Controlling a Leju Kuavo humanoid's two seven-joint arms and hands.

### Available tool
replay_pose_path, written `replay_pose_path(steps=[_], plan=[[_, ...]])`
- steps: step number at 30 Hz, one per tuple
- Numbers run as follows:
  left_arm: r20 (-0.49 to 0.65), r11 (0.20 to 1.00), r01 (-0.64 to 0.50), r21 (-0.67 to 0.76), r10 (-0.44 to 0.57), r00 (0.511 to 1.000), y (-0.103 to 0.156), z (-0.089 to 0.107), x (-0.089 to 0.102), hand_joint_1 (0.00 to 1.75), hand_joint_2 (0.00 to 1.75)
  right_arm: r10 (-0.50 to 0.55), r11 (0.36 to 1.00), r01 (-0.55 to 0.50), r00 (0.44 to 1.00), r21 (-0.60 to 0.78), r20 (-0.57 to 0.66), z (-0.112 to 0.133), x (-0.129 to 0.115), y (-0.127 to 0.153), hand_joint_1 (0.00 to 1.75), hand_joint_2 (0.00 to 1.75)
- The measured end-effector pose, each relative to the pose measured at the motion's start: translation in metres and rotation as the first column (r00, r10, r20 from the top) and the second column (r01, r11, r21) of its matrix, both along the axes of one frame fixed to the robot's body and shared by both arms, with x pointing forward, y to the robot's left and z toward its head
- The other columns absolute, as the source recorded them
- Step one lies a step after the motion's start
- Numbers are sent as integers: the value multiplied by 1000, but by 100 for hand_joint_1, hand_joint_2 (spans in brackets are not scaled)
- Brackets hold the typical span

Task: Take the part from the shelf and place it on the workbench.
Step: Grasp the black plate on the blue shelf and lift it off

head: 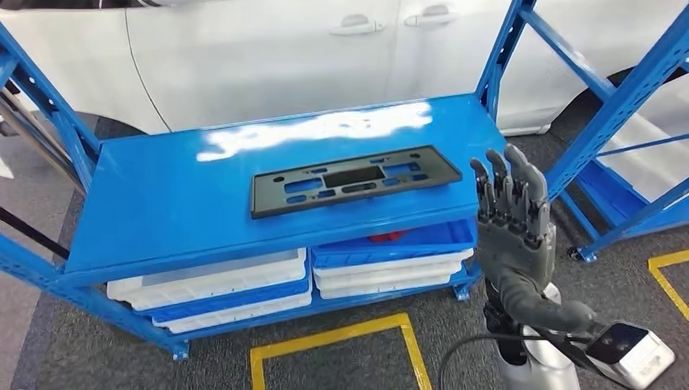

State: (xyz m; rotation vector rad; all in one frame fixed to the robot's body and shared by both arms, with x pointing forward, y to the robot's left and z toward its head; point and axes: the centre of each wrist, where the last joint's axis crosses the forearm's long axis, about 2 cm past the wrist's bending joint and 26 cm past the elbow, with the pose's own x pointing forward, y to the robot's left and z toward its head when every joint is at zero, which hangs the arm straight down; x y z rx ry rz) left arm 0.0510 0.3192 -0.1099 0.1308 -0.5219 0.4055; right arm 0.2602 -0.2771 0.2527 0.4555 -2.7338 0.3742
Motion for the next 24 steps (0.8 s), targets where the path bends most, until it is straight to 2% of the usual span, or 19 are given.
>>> replay_pose_path(steps=[5, 13, 18, 20, 22, 24], plan=[[8, 1000, 1, 2, -1, 1000, 0, 0, 3, 0, 0, -9, 1000, 8, 999, -22, -48, -9, 9, 13, 0, 0], [-4, 1000, -7, 2, 7, 1000, -2, 0, 4, 0, 0, 38, 996, -50, 987, -77, -156, -29, 20, 37, 0, 0], [-65, 1000, -25, 17, 26, 998, -1, 0, 2, 0, 0, 54, 988, -83, 975, -129, -215, -36, 31, 49, 0, 0], [-120, 1000, -21, 21, 23, 993, -1, 0, 0, 0, 0, 30, 980, -75, 970, -182, -241, -43, 36, 56, 0, 87], [-199, 1000, -9, 18, 12, 980, 0, 0, -4, 0, 0, -51, 961, -19, 968, -277, -244, -52, 41, 64, 0, 175], [-270, 1000, 4, 10, -2, 963, 0, -1, -7, 0, 0, -157, 918, 66, 966, -392, -204, -61, 46, 74, 0, 175]])
